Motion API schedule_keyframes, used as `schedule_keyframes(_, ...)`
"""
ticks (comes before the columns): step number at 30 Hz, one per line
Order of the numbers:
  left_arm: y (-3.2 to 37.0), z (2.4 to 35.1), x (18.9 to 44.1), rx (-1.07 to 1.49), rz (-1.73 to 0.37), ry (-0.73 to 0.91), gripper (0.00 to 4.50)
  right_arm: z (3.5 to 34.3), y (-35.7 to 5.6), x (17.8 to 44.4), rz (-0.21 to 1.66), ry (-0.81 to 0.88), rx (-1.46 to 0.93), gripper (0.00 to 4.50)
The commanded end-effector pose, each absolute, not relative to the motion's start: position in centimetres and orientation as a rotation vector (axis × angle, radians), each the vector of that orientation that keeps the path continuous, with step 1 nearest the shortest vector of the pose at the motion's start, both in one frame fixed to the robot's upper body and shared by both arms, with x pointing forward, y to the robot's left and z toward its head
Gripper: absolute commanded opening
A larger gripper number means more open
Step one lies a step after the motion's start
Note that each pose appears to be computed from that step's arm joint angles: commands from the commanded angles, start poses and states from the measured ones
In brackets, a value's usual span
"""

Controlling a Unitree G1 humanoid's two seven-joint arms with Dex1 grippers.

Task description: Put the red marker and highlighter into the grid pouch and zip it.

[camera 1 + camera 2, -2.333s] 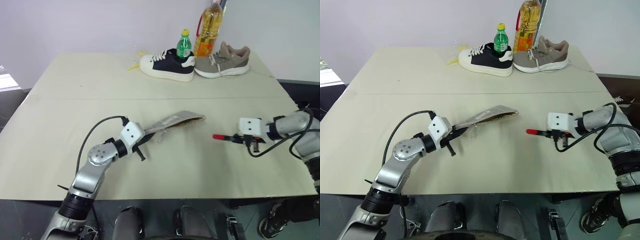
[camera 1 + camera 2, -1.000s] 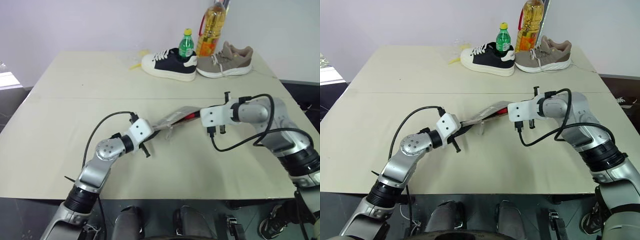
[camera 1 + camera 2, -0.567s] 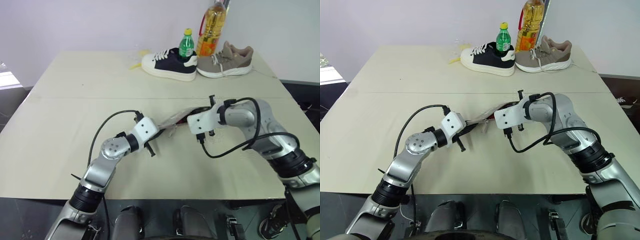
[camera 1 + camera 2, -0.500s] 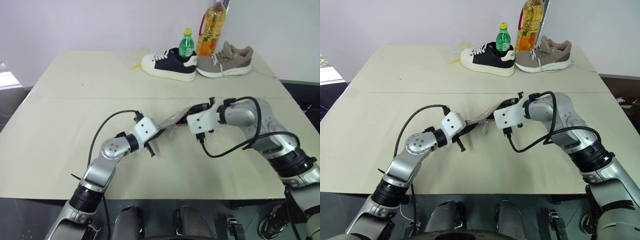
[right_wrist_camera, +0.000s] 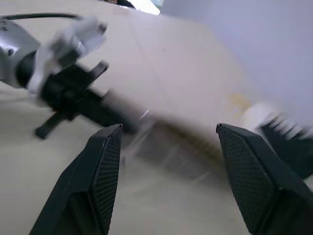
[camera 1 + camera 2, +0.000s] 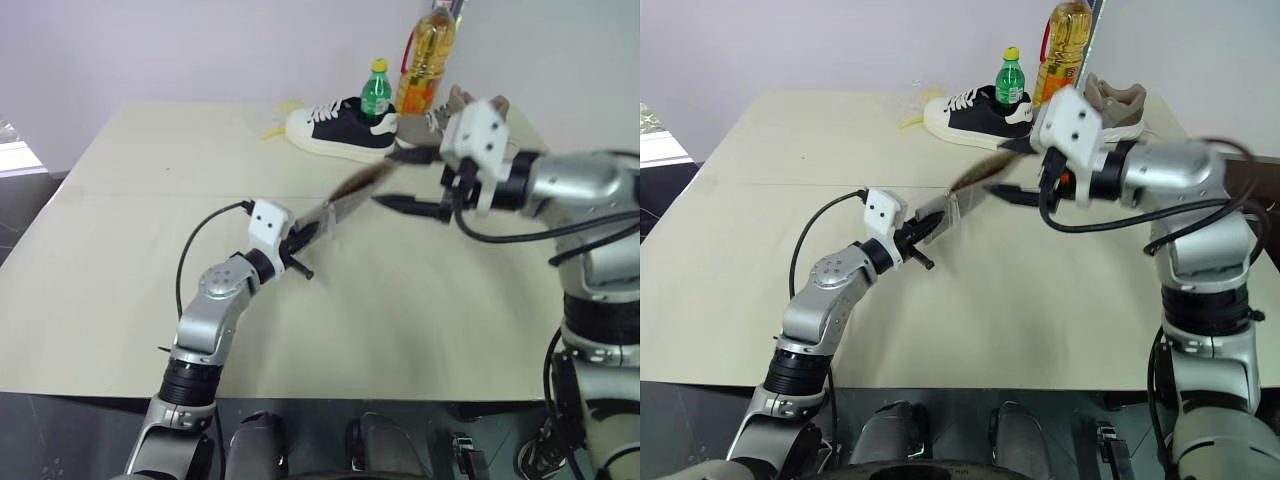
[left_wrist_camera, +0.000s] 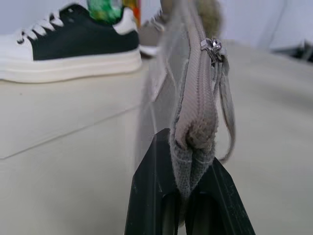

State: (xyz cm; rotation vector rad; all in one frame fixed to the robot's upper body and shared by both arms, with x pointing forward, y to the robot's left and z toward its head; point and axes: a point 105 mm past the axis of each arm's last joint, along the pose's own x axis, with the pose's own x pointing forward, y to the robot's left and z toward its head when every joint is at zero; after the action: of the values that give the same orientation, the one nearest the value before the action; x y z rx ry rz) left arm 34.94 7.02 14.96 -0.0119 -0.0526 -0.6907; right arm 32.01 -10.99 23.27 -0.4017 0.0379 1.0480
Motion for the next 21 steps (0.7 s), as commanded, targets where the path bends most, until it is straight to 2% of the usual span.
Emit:
schedule_keyframes(1, 6.8, 16.7, 34.9, -0.033, -0.7, -0.109, 0.0, 22.6, -8.8, 32.4, 1.003, 0.07, -0.273, 3.16)
schedule_keyframes(5, 6.7, 16.9, 34.8, -0.051, -0.701, -0.114, 0.0, 20.8, -7.0, 34.0, 0.906, 0.131, -0.17, 3.16)
schedule_keyframes(12, 6.3, 16.8, 34.4, -0.052, -0.709, -0.114, 0.0, 18.9, -5.1, 35.1, 0.866, 0.178, -0.108, 3.16)
schedule_keyframes(15, 6.4, 16.8, 34.4, -0.051, -0.702, -0.114, 0.0, 19.1, -5.2, 35.3, 0.86, 0.175, -0.086, 1.87)
schedule_keyframes(18, 6.7, 16.7, 34.3, -0.053, -0.696, -0.113, 0.0, 19.4, -5.5, 35.4, 0.851, 0.166, -0.084, 0.27)
schedule_keyframes(19, 6.7, 16.5, 34.2, -0.041, -0.696, -0.109, 0.0, 19.5, -5.8, 35.6, 0.836, 0.162, -0.098, 0.03)
schedule_keyframes(21, 6.8, 16.3, 34.1, -0.019, -0.698, -0.104, 0.0, 19.7, -6.5, 35.9, 0.809, 0.154, -0.134, 0.03)
